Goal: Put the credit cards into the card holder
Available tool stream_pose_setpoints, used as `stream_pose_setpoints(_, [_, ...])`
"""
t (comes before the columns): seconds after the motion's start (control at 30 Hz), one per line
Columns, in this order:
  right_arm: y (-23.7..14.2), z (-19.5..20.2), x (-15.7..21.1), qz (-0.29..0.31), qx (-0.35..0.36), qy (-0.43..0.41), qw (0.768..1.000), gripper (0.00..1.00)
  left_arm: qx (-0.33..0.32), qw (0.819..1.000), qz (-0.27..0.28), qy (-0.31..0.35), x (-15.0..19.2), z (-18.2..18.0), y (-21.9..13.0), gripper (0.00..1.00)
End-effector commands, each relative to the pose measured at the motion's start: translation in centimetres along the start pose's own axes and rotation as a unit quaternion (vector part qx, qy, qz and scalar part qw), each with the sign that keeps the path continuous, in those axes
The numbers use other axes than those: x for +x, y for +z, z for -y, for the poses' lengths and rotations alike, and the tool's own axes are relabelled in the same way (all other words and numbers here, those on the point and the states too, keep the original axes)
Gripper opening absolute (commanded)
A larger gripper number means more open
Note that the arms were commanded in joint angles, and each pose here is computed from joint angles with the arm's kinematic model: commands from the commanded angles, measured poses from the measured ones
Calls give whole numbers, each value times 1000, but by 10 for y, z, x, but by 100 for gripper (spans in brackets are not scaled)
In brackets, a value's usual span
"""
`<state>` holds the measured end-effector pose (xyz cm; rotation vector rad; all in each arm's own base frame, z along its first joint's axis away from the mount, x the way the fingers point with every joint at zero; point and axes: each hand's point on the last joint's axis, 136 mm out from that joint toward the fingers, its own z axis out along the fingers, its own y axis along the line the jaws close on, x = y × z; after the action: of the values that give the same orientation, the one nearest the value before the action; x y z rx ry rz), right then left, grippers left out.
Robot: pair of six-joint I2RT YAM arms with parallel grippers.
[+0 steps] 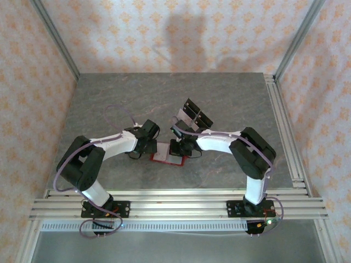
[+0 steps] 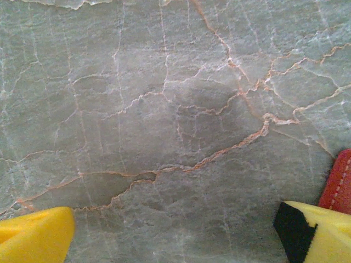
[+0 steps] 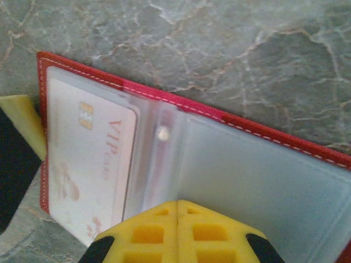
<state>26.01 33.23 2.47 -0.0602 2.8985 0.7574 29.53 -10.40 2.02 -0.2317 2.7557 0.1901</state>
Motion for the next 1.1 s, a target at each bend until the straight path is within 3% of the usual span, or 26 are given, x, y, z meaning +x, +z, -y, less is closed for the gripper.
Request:
stream_pose_setpoints(0.0, [-4, 22, -2, 12, 29, 13, 999, 0, -10, 1000, 3, 10, 0, -2, 0, 97])
stream_pose_setpoints(0.27, [-13, 41, -14, 19, 62, 5, 998, 0, -4, 1000, 7, 4, 0, -3, -5, 97])
stream_pose_setpoints(0.6, [-38, 4, -28, 38, 12, -10, 999, 0, 4, 1000, 10, 5, -2, 1, -6, 97])
stream_pose_setpoints(1.07, [-15, -9, -14, 18, 4, -13, 1000, 0, 7, 1000, 4, 9, 0, 4, -1, 97])
